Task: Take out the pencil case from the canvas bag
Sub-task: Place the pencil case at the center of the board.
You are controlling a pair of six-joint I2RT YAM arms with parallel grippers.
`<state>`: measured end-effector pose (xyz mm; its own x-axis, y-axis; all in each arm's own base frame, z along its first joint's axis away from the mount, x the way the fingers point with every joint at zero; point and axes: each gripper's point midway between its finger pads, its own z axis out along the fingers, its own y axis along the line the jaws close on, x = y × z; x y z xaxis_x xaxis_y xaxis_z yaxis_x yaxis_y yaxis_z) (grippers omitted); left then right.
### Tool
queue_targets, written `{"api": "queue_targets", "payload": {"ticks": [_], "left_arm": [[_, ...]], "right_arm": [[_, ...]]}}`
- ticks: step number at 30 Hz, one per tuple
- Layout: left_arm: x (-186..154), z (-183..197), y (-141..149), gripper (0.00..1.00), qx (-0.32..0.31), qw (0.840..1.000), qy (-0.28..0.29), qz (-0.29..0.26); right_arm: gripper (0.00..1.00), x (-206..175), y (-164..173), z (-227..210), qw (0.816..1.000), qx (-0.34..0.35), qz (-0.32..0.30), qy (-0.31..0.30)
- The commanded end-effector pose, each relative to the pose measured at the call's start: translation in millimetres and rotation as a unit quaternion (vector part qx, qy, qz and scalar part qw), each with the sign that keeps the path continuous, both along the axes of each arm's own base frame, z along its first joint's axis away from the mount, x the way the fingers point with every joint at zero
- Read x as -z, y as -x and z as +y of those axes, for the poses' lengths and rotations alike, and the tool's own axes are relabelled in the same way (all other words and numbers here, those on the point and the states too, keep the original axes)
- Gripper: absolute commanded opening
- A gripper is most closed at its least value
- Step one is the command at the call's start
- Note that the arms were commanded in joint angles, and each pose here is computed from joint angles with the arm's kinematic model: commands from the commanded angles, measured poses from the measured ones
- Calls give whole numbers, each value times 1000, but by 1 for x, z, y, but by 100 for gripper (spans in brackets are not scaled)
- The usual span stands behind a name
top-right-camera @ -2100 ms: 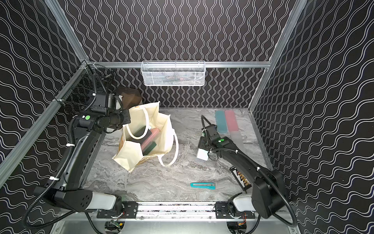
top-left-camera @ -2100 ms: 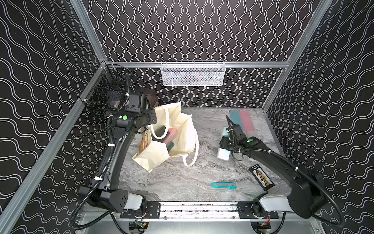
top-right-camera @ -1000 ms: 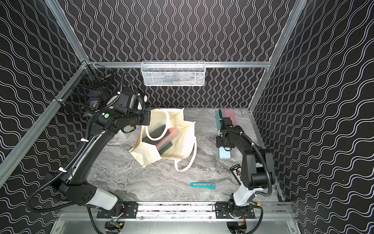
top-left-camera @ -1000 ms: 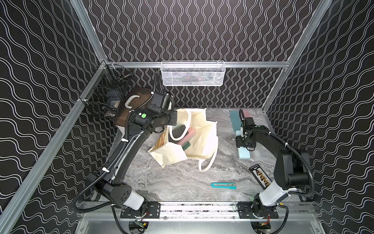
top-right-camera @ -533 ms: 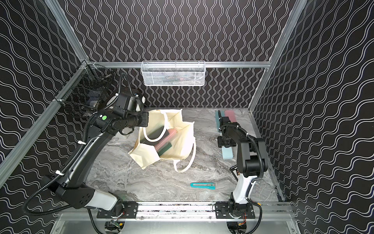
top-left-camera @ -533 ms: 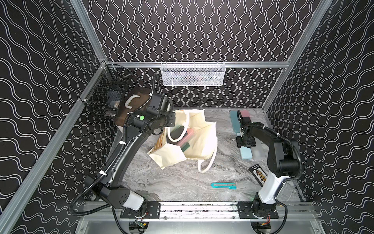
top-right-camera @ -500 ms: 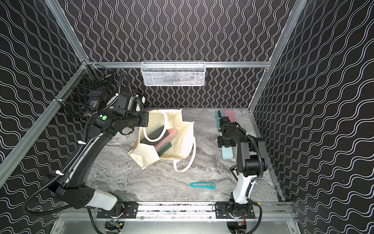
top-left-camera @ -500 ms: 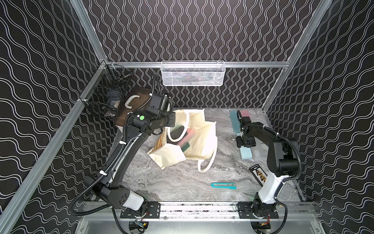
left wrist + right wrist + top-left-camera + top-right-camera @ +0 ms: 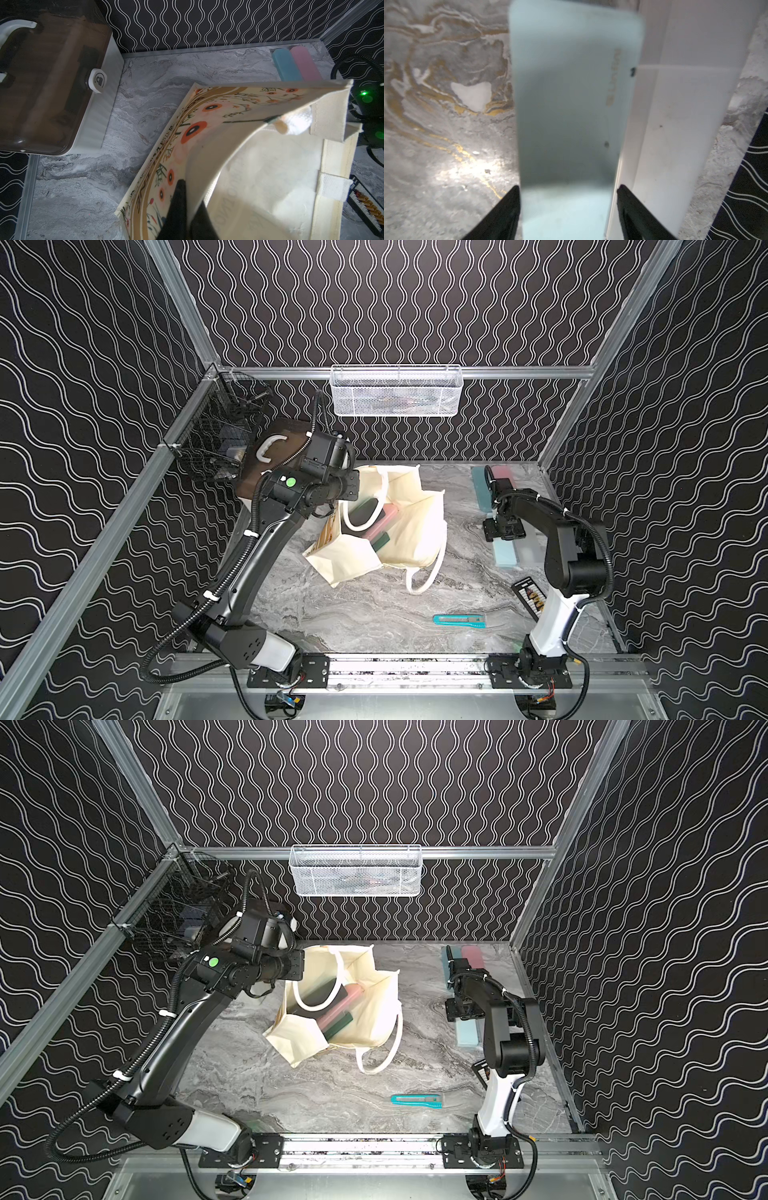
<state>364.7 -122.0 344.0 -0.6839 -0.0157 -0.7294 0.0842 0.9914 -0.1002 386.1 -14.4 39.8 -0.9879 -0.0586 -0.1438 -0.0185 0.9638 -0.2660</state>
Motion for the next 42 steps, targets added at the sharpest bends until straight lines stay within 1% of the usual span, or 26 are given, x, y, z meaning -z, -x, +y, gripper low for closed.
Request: {"api": "queue_targets", "payload": {"ticks": [1, 4, 6, 8, 10, 13, 14, 16, 17, 18, 20, 21, 23, 24, 26, 29, 31, 35, 37, 39, 42], "left_arm": [[-12, 2, -4, 0, -5, 1000, 0, -28], [-13, 3, -4, 0, -6, 1000, -1, -29], [-14, 4, -4, 0, -6, 1000, -3, -31], [-15, 5, -5, 0, -8, 999, -6, -35], [-20, 5, -6, 0, -8, 999, -5, -45], [-28, 1, -9, 0, 2, 998, 5, -61], [-31, -1, -10, 0, 6, 998, 10, -68], [-37, -5, -11, 0, 14, 996, 18, -83], [-39, -7, -12, 0, 20, 995, 21, -90], [-38, -10, -13, 0, 28, 995, 22, -95], [-40, -16, -17, 0, 46, 993, 28, -109], [-40, -21, -18, 0, 58, 992, 31, -112], [-39, -30, -22, 0, 81, 989, 38, -119], [-39, -34, -24, 0, 89, 987, 43, -124], [-43, -41, -26, 0, 107, 983, 50, -141], [-46, -48, -28, 0, 125, 977, 54, -164], [-44, -51, -31, 0, 135, 975, 54, -169], [-40, -60, -34, 0, 156, 971, 60, -171], [-39, -63, -33, 0, 163, 969, 64, -174], [-38, -63, -34, 0, 159, 969, 67, -176], [-35, -63, -34, 0, 160, 970, 68, -171]], "right_arm": [[75, -5, -3, -2, 1000, -2, -6, 7], [75, -13, -6, -1, 1000, 1, -18, 4], [76, -26, -10, 0, 999, 9, -41, -1], [76, -45, -16, 4, 997, 13, -79, -15], [76, -70, -24, 7, 990, 35, -133, -35], [76, -110, -32, 16, 971, 59, -218, -78], [77, -125, -35, 17, 961, 72, -250, -92], [81, -150, -37, 17, 937, 110, -309, -119], [85, -162, -36, 15, 923, 139, -333, -133], [89, -171, -33, 19, 912, 153, -345, -158], [97, -184, -26, 36, 903, 133, -351, -209], [99, -189, -22, 44, 895, 132, -356, -236], [99, -200, -17, 59, 871, 119, -376, -292], [99, -198, -11, 66, 862, 114, -381, -315], [99, -204, -3, 73, 843, 111, -395, -347], [99, -219, 11, 86, 827, 98, -393, -390], [99, -229, 21, 96, 816, 89, -392, -415], [99, -249, 46, 114, 807, 61, -406, -424], [99, -259, 60, 130, 808, 37, -411, -420], [95, -267, 74, 149, 812, 7, -408, -418], [89, -271, 98, 189, 813, -50, -387, -433]]}}
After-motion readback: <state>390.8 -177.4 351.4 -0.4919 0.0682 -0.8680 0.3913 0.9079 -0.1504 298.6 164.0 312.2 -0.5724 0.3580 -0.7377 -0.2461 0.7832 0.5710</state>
